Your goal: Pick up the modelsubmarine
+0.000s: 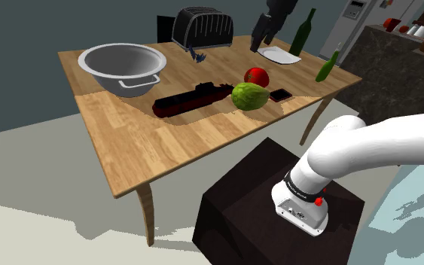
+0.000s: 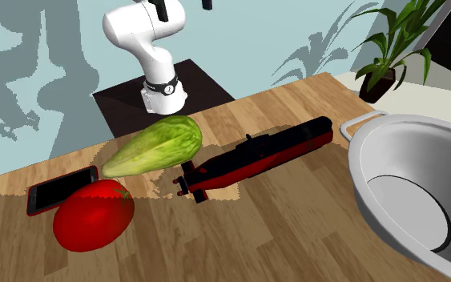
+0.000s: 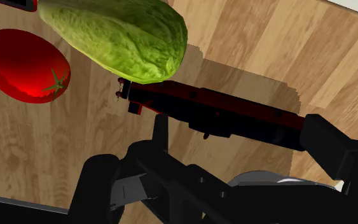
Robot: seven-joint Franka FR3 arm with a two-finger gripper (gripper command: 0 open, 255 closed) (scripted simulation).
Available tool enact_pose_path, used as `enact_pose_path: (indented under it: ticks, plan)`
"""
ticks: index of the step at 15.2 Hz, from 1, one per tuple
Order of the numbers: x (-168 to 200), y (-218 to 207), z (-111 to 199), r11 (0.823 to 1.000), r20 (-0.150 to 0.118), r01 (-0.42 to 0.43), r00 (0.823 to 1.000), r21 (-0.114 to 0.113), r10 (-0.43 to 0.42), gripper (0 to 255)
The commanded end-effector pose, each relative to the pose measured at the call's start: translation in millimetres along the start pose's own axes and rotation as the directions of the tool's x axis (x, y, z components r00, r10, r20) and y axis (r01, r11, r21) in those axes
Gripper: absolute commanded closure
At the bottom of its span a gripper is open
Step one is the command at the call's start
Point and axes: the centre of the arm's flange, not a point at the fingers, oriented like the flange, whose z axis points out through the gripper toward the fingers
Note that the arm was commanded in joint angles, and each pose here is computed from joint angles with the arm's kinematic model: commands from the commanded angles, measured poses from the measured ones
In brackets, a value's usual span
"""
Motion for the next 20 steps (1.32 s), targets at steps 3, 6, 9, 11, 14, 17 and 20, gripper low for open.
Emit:
enact_pose_path:
  ticks: [3,6,9,11,14,17,20]
  plan:
    - [17.2,3.4,21.0,0.998,0.009,0.058,0.998,0.008,-0.058,0]
    - [43.0,6.3,52.9,0.989,0.021,0.143,0.989,0.021,-0.144,0]
    - [68.5,6.7,85.1,0.973,0.032,0.228,0.973,0.035,-0.229,0]
    - [85.3,5.5,106.8,0.958,0.038,0.283,0.958,0.045,-0.285,0]
    - [109.8,1.5,139.5,0.93,0.047,0.364,0.929,0.061,-0.367,0]
    - [133.4,-4.8,172.5,0.894,0.054,0.442,0.893,0.077,-0.446,0]
    - [155.9,-13.6,205.8,0.852,0.06,0.516,0.851,0.093,-0.522,0]
